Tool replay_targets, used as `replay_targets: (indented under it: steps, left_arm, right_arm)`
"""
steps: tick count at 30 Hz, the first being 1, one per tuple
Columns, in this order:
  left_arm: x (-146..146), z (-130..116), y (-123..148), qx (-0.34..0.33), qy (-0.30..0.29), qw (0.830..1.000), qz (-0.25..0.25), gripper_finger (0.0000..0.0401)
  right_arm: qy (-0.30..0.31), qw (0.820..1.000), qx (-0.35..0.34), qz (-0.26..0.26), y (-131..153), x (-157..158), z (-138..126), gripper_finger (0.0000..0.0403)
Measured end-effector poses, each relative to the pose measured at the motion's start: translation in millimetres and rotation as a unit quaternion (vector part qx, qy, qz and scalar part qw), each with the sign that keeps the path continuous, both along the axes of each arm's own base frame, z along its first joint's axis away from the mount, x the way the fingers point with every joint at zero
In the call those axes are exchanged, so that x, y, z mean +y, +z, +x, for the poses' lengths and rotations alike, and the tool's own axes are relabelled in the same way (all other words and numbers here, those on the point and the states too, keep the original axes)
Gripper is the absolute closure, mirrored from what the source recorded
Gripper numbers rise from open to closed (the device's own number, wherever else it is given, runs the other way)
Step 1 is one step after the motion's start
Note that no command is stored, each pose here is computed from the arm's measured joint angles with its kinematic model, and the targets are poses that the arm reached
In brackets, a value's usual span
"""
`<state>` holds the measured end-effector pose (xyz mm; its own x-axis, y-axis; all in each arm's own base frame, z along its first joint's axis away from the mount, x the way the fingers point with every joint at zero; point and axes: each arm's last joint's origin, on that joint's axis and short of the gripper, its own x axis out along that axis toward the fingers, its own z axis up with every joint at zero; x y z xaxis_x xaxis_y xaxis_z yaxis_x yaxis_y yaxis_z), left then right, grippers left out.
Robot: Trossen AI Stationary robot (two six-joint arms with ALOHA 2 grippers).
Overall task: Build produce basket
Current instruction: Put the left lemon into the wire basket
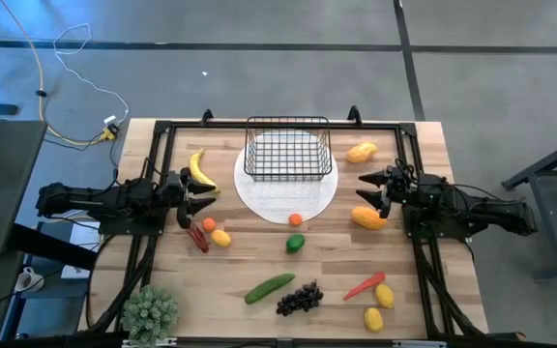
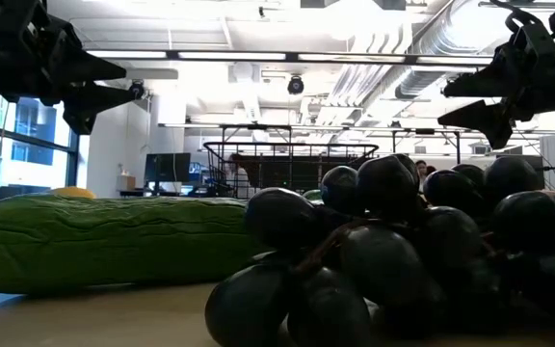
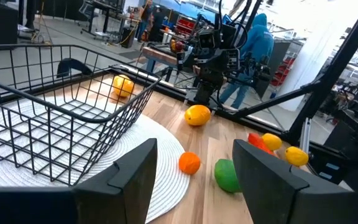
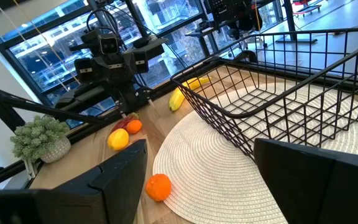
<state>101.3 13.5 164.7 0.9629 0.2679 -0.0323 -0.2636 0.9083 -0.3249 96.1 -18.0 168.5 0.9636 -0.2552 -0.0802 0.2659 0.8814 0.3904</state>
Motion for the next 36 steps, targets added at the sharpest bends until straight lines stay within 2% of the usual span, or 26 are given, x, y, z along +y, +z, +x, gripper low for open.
replay_targets:
  steps: [9, 14, 21, 25, 31, 36]
  left_arm:
    - [-1.2, 0.0, 4.7, -0.003, -0.021, 1.000, 0.018, 0.0203]
    - [-2.5, -3.9, 25.2, -0.003, -0.039, 0.998, 0.044, 0.0203]
    - [-4.4, -8.6, 56.4, 0.066, -0.068, 0.993, 0.068, 0.0203]
    - [-5.6, -6.0, 72.4, 0.106, -0.096, 0.987, 0.079, 0.0203]
    - [-8.0, 8.8, 88.5, 0.140, -0.159, 0.975, 0.070, 0.0203]
    - [-10.2, 22.4, 92.1, 0.204, -0.219, 0.950, 0.086, 0.0203]
  right_arm:
    - [0.000, 1.000, 0.000, 0.000, 0.0, 0.0, 0.0, 0.0128]
    - [0.000, 1.000, 0.000, 0.000, 0.0, 0.0, 0.0, 0.0128]
    - [0.000, 1.000, 0.000, 0.000, 0.0, 0.0, 0.0, 0.0128]
    - [0.000, 1.000, 0.000, 0.000, 0.0, 0.0, 0.0, 0.0128]
    - [0.000, 1.000, 0.000, 0.000, 0.0, 0.0, 0.0, 0.0128]
    - [0.000, 1.000, 0.000, 0.000, 0.0, 0.0, 0.0, 0.0128]
